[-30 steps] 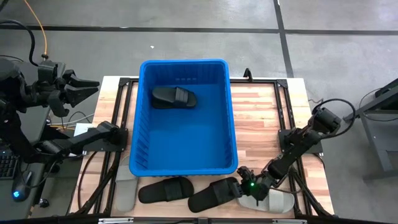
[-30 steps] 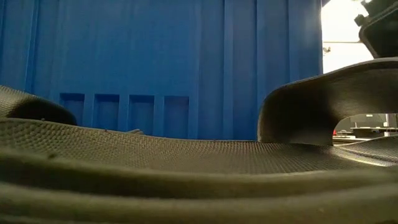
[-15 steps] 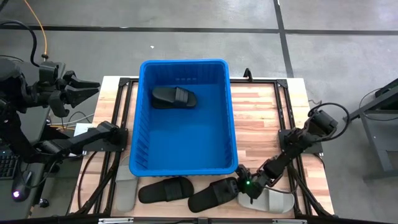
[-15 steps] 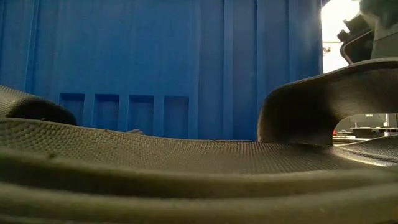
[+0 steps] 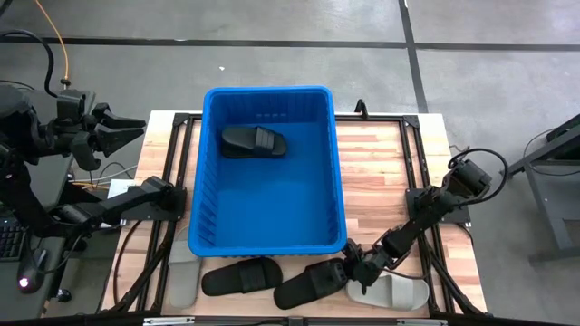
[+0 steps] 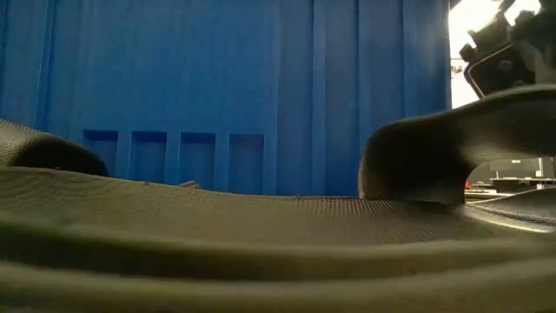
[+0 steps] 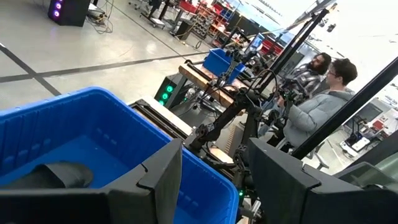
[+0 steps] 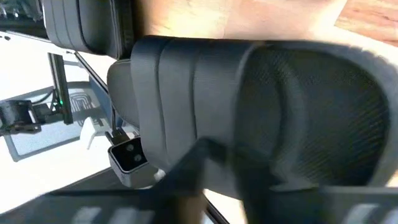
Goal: Pick and place slides into bin
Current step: Put the right black slide into the blue container
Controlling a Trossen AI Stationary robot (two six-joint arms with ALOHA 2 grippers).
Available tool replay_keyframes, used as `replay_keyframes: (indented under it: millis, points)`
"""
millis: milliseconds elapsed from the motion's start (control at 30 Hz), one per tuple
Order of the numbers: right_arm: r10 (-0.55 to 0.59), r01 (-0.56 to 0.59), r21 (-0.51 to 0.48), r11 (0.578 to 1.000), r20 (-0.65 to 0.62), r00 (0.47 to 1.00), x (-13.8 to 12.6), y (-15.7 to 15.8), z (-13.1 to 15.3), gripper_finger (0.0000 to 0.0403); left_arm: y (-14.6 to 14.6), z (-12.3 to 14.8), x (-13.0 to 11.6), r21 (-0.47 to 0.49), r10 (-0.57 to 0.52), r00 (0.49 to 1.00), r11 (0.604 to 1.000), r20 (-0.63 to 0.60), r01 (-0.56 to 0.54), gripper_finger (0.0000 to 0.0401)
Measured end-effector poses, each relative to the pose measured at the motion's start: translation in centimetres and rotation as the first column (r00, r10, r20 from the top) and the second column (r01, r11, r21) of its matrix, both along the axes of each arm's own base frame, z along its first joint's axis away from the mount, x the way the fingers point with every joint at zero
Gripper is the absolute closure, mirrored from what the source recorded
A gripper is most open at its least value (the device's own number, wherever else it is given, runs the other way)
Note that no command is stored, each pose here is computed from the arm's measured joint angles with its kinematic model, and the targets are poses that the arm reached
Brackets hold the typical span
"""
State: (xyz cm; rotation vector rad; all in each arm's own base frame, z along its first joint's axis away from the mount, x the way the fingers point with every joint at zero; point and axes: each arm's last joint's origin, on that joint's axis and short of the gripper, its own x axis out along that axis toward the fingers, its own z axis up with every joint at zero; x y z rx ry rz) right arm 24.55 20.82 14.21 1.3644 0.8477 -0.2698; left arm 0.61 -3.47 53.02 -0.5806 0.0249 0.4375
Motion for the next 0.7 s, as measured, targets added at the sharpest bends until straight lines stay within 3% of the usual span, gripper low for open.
replay_keyframes:
  millis: [67,433,700]
  points:
    - [0.005,-0.005,-0.002,1.0,0.007,1.0,0.0,0.0,0.0,0.0388,0.0,0.0,0.0,0.0,0.0,1.0,1.0,0.0,0.0,0.0229]
    - [0.045,-0.047,0.024,0.999,0.05,0.998,-1.2,2.7,1.3,0.0402,0.0,0.0,0.0,0.002,0.0,1.0,1.0,-0.001,0.0,0.0229]
    - [-0.039,0.045,-0.043,0.998,0.129,0.991,-1.3,4.2,3.3,0.0403,0.0,0.0,0.0,0.012,-0.002,1.0,1.0,-0.006,0.002,0.0229]
